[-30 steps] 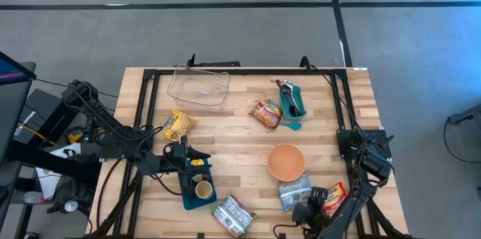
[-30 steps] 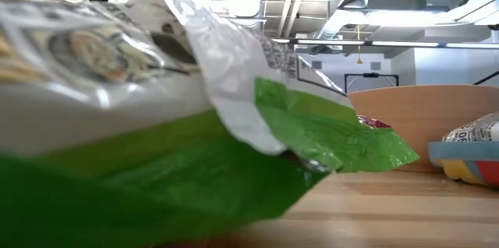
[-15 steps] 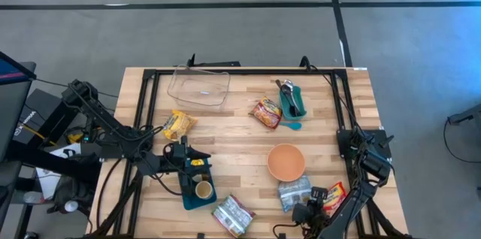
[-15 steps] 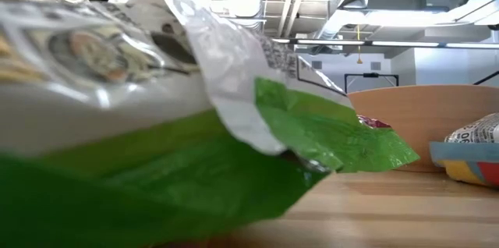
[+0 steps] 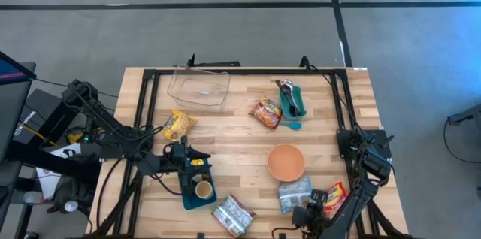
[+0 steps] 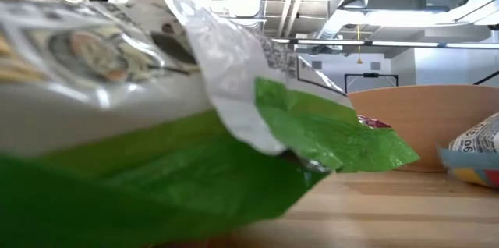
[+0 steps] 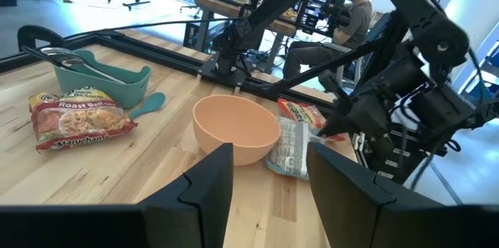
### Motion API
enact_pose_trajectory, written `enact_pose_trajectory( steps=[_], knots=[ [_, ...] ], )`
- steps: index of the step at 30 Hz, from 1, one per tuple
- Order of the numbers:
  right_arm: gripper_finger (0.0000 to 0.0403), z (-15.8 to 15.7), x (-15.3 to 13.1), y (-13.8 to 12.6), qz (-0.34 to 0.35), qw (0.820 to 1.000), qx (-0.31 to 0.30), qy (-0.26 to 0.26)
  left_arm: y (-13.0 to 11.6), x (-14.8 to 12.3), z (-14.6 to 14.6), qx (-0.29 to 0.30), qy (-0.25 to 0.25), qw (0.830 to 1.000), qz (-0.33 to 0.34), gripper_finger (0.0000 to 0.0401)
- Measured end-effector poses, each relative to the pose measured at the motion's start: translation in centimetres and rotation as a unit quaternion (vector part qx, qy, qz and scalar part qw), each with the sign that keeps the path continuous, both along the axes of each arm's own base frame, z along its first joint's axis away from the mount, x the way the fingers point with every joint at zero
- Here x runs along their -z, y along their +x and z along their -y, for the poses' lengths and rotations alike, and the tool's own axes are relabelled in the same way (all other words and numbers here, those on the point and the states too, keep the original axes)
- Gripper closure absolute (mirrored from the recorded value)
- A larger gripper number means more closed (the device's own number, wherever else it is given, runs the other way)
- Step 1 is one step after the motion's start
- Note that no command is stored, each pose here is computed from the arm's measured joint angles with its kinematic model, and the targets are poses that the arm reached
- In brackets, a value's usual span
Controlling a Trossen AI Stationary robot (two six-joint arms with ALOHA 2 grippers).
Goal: Pick & Place Food Item
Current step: Put the light blue noodle pack into the transparent bin
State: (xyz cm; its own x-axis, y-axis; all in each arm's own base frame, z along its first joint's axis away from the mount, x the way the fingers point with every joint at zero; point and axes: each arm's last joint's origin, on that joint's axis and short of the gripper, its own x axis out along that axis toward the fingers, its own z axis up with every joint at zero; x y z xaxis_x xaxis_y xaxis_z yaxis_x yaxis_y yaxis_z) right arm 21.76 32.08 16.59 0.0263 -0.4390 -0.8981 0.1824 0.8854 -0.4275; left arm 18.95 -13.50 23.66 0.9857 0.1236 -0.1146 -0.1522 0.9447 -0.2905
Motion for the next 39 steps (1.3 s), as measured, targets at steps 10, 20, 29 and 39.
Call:
enact_pose_trajectory(
  steps=[10,20,29,39],
  knots=[
    [0.0402,-1.2,-2.8,1.0,0.042,0.998,-0.014,0.035,0.0,0.0,0.0,0.0,0.0,1.0,0.0,0.0242],
    [0.0403,-1.6,-6.0,2.1,0.089,0.995,-0.023,0.05,0.0,0.0,0.0,0.0,0.0,1.0,0.0,0.0242],
    [0.0403,-1.0,-8.8,3.8,0.13,0.99,-0.032,0.053,0.0,0.0,0.0,0.0,0.0,1.0,0.0,0.0242],
    [0.0403,0.7,-12.6,6.7,0.187,0.978,-0.069,0.057,0.0,0.0,0.0,0.0,0.0,1.0,0.0,0.0242]
  ],
)
